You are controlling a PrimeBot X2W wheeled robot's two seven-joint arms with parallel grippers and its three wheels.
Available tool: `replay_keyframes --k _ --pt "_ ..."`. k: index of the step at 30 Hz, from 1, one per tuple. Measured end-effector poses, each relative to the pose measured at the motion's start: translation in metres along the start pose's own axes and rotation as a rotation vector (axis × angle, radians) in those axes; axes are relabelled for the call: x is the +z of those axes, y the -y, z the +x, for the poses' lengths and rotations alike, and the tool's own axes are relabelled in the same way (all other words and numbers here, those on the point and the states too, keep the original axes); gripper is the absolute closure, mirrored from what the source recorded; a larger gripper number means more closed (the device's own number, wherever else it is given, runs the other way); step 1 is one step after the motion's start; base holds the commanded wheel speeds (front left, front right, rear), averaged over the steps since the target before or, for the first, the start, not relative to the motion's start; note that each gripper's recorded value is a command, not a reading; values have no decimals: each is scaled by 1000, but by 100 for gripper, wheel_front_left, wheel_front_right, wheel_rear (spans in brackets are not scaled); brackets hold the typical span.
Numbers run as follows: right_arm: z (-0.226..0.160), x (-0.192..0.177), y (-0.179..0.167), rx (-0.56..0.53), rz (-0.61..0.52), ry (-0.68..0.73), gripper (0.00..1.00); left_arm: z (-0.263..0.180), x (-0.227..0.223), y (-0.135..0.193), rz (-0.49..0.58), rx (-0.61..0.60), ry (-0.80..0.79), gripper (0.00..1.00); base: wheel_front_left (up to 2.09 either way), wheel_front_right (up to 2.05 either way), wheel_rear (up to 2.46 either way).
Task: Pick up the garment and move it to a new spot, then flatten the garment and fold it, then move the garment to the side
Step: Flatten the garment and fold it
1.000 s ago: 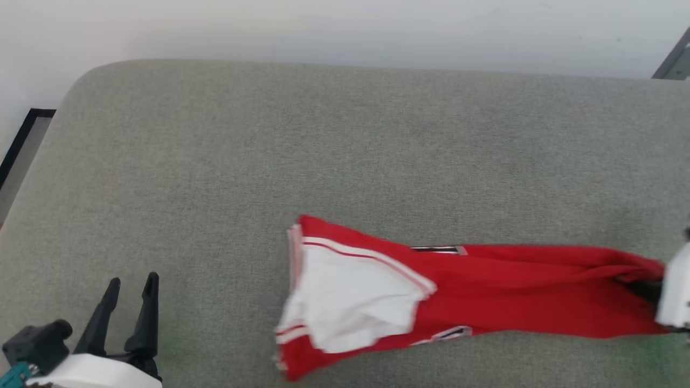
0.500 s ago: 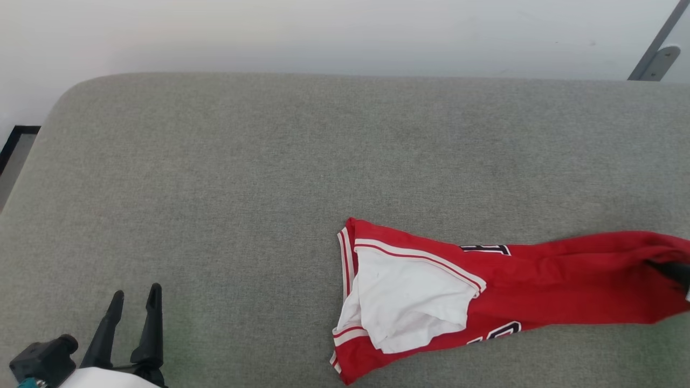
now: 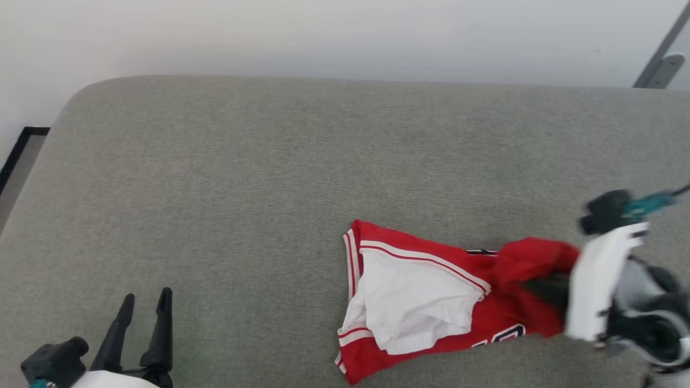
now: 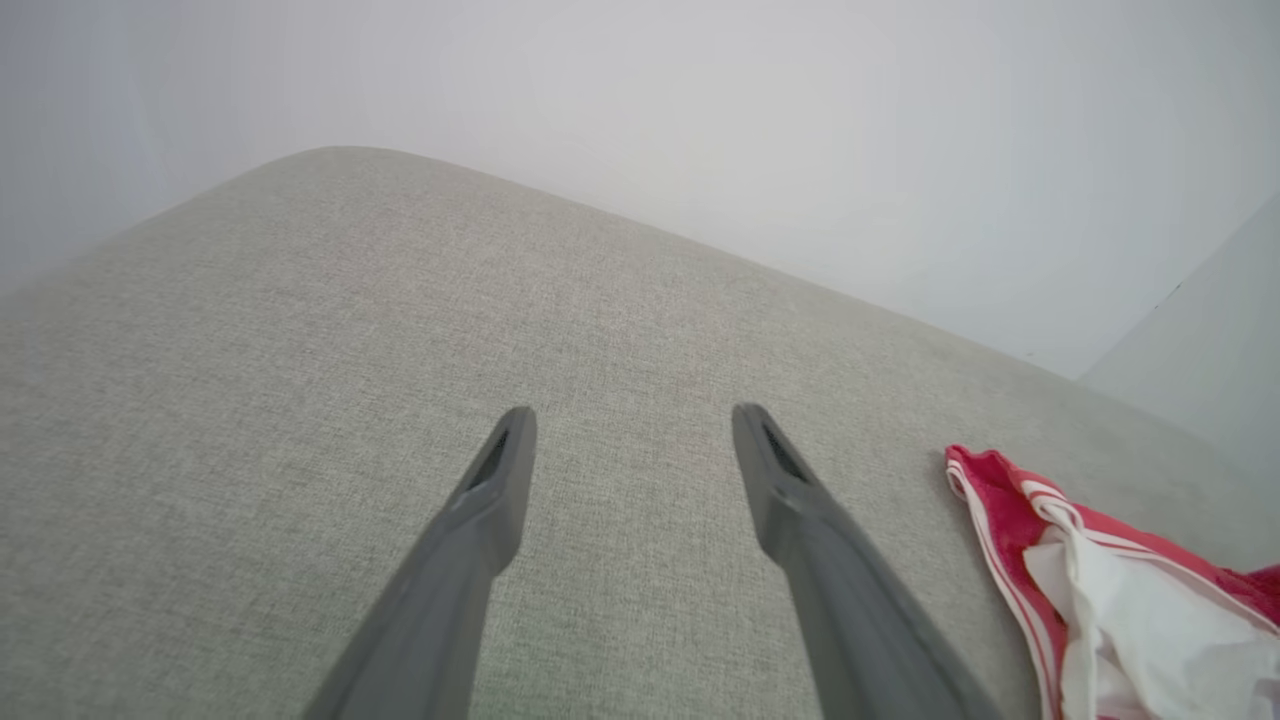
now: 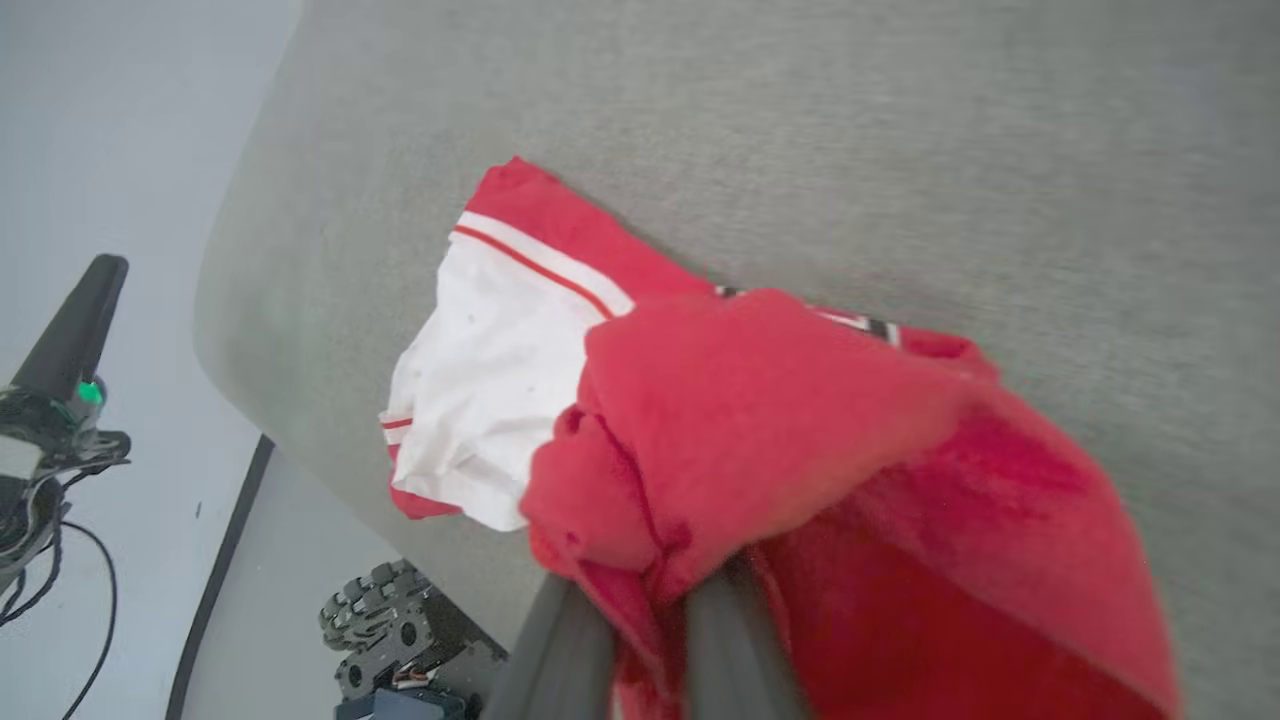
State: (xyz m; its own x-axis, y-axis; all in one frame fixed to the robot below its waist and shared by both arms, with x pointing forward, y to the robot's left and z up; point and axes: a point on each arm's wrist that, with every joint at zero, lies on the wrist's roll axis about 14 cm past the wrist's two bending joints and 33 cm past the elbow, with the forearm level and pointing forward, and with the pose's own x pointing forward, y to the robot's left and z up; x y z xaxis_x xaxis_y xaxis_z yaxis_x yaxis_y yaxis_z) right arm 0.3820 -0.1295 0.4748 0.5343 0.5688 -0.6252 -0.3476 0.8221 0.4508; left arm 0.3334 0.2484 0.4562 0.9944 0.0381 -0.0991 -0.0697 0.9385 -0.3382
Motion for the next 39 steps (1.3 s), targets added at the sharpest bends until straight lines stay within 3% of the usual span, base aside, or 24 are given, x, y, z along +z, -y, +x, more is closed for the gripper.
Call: replay_keyframes --k 8,16,17,19,20,21,26,32,39 --pt "43 -6 -71 174 -112 -60 100 -11 0 -4 -20 19 2 0 0 0 0" --pt "78 -18 -110 258 -179 -128 100 -22 -1 -10 -35 46 6 0 0 0 0" --pt "81 -21 -111 258 -182 -140 92 -23 -1 -10 -37 48 6 0 0 0 0" --pt "86 -22 -114 260 -195 -146 51 -24 0 -12 -44 55 12 0 0 0 0" --pt "87 -21 -116 261 -199 -143 15 -25 1 -12 -45 56 12 0 0 0 0" --pt "88 -20 -116 261 -202 -141 0 -25 0 -12 -45 57 12 0 0 0 0" --pt "80 -15 -124 299 -192 -136 0 -23 2 -12 -55 54 18 0 0 0 0" --pt "57 20 -114 284 -205 -5 0 -15 3 -8 -59 39 19 0 0 0 0" --pt "23 57 -72 147 -211 189 0 -6 6 0 -53 7 22 0 0 0 0"
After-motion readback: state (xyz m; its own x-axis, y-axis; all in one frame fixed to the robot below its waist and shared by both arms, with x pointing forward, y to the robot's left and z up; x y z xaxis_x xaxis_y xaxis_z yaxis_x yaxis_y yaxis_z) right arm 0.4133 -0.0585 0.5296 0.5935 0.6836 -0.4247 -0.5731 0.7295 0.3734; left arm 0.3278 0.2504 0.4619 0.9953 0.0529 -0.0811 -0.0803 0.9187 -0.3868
